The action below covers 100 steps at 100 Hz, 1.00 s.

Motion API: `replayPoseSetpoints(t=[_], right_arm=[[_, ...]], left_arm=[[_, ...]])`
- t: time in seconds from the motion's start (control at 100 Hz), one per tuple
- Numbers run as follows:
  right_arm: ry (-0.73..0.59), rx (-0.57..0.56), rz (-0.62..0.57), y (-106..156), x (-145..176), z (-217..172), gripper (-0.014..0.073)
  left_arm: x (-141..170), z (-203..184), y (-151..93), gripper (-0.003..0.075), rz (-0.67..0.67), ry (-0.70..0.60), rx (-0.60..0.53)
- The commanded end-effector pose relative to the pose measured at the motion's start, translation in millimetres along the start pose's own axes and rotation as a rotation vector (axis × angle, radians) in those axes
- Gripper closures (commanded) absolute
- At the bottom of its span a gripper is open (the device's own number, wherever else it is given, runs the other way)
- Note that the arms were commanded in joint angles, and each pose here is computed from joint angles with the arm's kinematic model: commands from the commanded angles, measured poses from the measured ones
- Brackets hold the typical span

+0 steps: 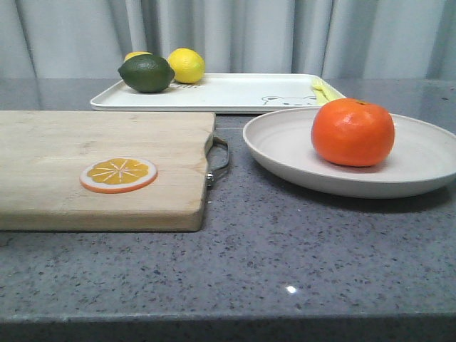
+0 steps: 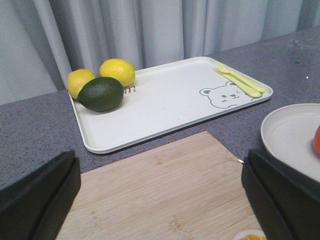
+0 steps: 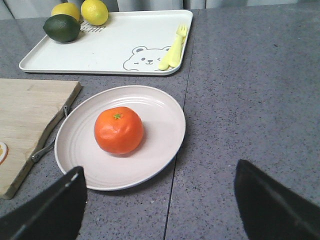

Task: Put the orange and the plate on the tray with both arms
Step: 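Open the left gripper and lift it away from the orange, then move the right gripper down to grip the plate's rim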

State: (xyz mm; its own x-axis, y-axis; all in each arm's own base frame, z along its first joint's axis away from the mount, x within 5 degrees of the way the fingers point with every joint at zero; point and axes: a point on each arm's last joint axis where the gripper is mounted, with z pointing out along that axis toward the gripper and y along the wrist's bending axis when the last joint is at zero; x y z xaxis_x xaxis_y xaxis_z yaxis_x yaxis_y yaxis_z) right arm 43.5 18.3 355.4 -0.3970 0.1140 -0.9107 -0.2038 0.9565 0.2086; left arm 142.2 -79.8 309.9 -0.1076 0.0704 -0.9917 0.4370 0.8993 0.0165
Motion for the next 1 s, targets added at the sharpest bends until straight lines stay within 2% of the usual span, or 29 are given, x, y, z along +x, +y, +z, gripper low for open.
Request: replayPoseSetpoints(t=[0.0, 0.19, 0.47, 0.71, 0.99], right_arm=[[-0.097, 0.001, -0.008, 1.6, -16.0, -1.1, -0.0007], [-0.089, 0.010, 0.003, -0.1, -25.8, 19.6, -0.0007], [-0.052, 0.035, 0.057, -8.1, -44.4, 92.3, -0.0007], [0.087, 0.085, 0.080, -21.0, -33.8, 161.9, -0.0007], [0.183, 0.115, 0.091, -29.6, -18.0, 201.0, -0.0007]], left_arm=[[-12.8, -6.9, 5.5, 0.0092, 0.009, -0.070, -0.049], [-13.5, -7.4, 6.5, 0.0092, 0.011, -0.076, -0.060], [-13.2, -7.0, 6.5, 0.0092, 0.011, -0.074, -0.060], [-13.2, -7.0, 6.5, 0.0092, 0.011, -0.074, -0.060], [-13.2, -7.0, 6.5, 0.0092, 0.011, -0.074, -0.060]])
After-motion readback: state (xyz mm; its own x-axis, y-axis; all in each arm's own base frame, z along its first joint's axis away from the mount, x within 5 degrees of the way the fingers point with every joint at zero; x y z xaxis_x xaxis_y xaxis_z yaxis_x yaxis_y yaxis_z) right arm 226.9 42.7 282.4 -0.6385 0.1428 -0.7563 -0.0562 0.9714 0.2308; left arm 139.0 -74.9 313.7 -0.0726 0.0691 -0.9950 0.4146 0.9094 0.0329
